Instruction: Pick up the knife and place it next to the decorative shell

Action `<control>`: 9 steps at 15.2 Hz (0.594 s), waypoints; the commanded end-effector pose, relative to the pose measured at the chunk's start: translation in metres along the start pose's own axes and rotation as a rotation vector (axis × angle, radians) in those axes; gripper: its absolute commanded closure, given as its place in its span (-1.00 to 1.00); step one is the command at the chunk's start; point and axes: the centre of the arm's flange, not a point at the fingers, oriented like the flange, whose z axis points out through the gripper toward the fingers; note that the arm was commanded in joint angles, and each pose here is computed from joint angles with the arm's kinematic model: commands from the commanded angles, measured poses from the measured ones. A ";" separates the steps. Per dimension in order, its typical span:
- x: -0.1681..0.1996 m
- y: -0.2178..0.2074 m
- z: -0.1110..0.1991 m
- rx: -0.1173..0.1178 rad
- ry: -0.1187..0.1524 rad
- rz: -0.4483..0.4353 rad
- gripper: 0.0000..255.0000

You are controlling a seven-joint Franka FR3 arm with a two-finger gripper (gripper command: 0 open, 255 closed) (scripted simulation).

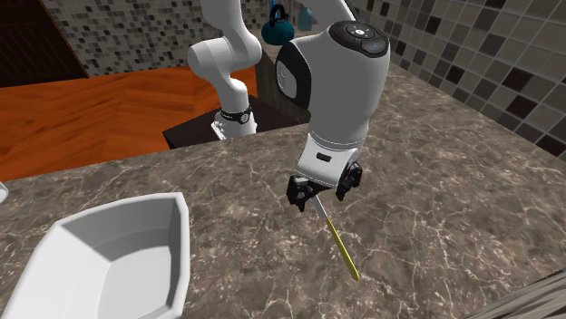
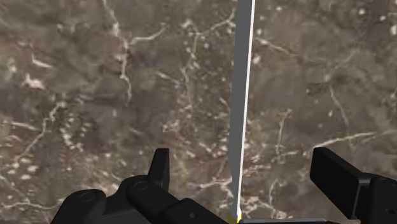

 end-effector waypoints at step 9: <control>0.000 0.000 0.019 0.000 0.000 0.001 -1.00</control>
